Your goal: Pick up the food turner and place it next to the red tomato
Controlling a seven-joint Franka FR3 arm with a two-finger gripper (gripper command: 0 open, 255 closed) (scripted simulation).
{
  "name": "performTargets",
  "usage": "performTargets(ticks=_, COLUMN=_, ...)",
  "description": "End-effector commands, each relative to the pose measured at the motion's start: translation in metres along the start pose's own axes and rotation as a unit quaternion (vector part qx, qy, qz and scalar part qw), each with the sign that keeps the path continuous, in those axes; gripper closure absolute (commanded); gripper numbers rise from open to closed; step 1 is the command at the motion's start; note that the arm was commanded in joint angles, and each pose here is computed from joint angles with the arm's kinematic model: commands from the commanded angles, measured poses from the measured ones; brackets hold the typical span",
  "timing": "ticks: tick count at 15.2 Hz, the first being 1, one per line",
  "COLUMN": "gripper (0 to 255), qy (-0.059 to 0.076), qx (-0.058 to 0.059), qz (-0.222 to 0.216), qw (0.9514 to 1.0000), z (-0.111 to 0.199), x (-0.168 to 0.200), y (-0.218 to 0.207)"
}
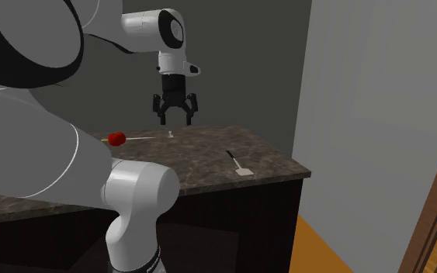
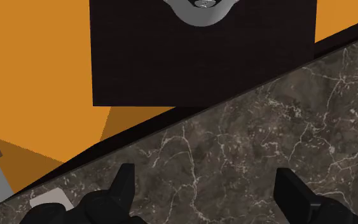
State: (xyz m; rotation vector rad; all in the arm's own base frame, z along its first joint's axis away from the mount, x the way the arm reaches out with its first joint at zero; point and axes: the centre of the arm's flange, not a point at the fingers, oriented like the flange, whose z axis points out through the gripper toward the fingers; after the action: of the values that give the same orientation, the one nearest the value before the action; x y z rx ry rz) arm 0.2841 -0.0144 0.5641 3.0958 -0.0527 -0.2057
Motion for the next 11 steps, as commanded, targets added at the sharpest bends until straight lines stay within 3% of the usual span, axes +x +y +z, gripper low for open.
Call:
performTargets(ticks=1, gripper=0, qy=0.0, qx=0.0, qz=0.0, qw=1.0, z=0.0, x=0.0, y=0.0)
performTargets(ticks=11, gripper=0, qy=0.037, qx=0.005, qz=-0.082, qw=0.996, z=0.063, x=0.076, y=0.079)
